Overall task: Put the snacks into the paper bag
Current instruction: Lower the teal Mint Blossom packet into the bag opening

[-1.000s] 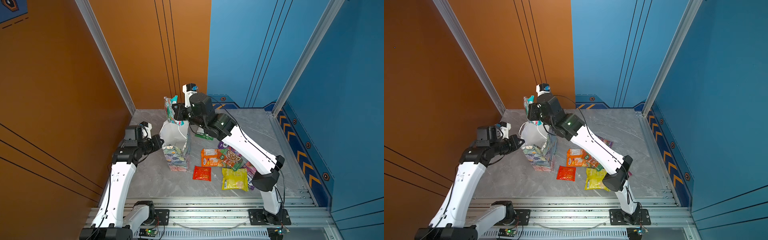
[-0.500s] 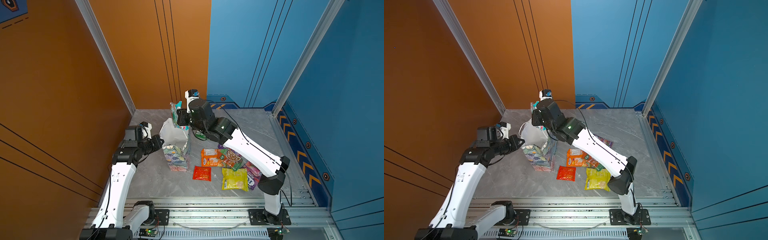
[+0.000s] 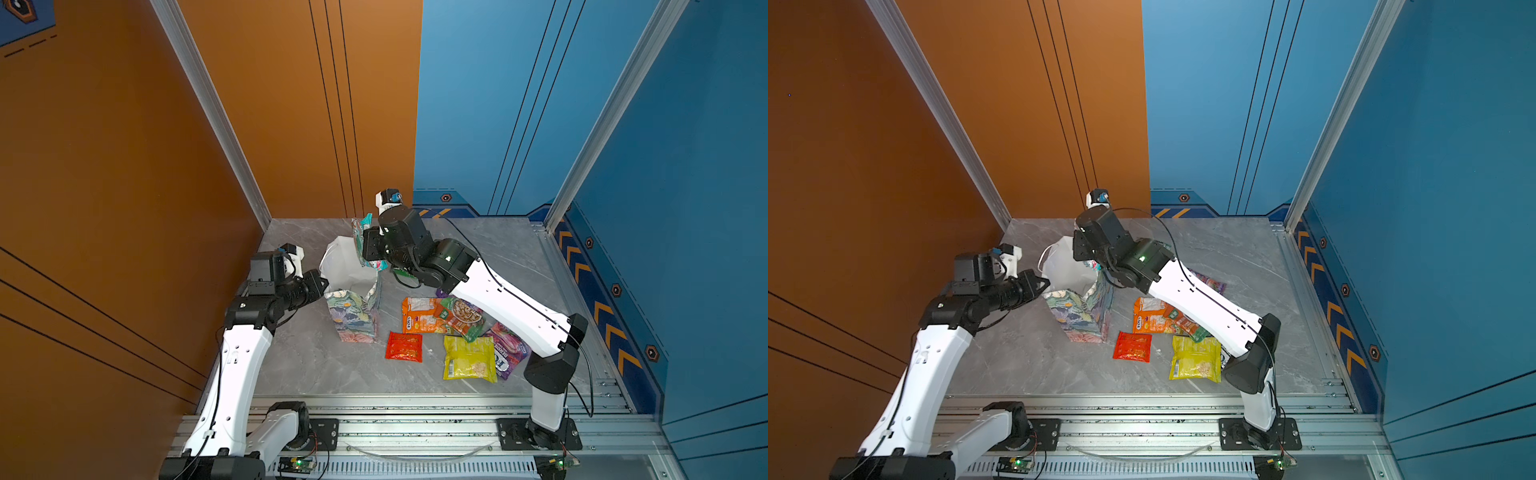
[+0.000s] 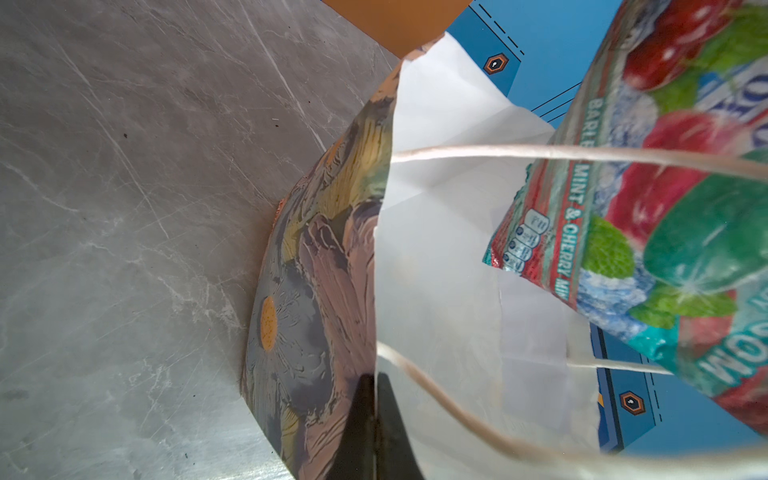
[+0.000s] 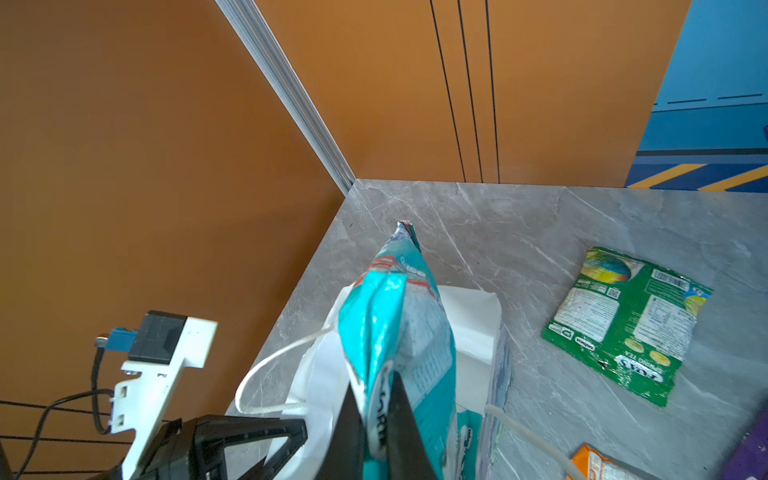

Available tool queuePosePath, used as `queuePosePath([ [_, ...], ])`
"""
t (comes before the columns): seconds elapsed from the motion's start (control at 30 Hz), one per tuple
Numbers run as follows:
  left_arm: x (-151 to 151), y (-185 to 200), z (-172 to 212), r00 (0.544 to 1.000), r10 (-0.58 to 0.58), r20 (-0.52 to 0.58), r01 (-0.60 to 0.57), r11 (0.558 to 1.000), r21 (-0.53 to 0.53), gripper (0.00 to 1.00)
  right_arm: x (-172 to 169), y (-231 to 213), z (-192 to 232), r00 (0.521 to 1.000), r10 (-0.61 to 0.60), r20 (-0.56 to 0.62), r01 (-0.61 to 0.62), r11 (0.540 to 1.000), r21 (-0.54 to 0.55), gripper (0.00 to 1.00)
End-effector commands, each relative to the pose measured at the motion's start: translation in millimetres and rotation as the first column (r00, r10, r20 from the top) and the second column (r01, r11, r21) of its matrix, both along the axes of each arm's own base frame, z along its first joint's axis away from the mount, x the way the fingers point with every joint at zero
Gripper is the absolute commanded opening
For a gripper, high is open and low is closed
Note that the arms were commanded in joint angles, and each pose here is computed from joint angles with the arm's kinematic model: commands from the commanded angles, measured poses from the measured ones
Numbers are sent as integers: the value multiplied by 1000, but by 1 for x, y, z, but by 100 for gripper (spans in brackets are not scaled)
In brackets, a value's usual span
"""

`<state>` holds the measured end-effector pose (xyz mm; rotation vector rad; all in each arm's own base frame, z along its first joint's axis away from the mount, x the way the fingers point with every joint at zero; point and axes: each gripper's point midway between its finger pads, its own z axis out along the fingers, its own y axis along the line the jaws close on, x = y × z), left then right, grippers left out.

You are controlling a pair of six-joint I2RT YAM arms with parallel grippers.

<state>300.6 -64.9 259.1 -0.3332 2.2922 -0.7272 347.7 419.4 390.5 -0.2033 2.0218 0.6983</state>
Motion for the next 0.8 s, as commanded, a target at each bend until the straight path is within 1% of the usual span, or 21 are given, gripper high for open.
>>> queuePosePath([
  [0.0,-4,1,-5,1000,2,-13,-2,1000,-9,0,-3,-25,20,999,-42,28,41,999,5,0],
  [0.27,-4,2,-6,1000,7,-10,-7,1000,-13,0,0,-34,-1,997,-57,-43,56,998,-24,0],
  [0.43,-5,3,-5,1000,7,-5,-7,1000,-14,0,4,-36,-14,994,-53,-99,52,999,-9,0],
  [0.53,-4,3,-5,1000,9,-4,-9,1000,-16,0,4,-37,-16,993,-51,-109,51,999,-5,3],
  [0.63,-4,3,-5,1000,8,-4,-9,1000,-17,0,3,-37,-16,992,-46,-115,46,999,1,5],
  [0.67,-4,3,-5,1000,10,-3,-10,1000,-17,0,3,-37,-16,992,-45,-116,45,999,0,6],
  [0.7,-4,3,-4,1000,9,-2,-9,1000,-19,0,2,-37,-16,992,-44,-116,45,999,3,11],
  [0.77,-3,3,-4,1000,10,-2,-10,1000,-19,0,2,-38,-15,992,-45,-115,45,999,4,25],
])
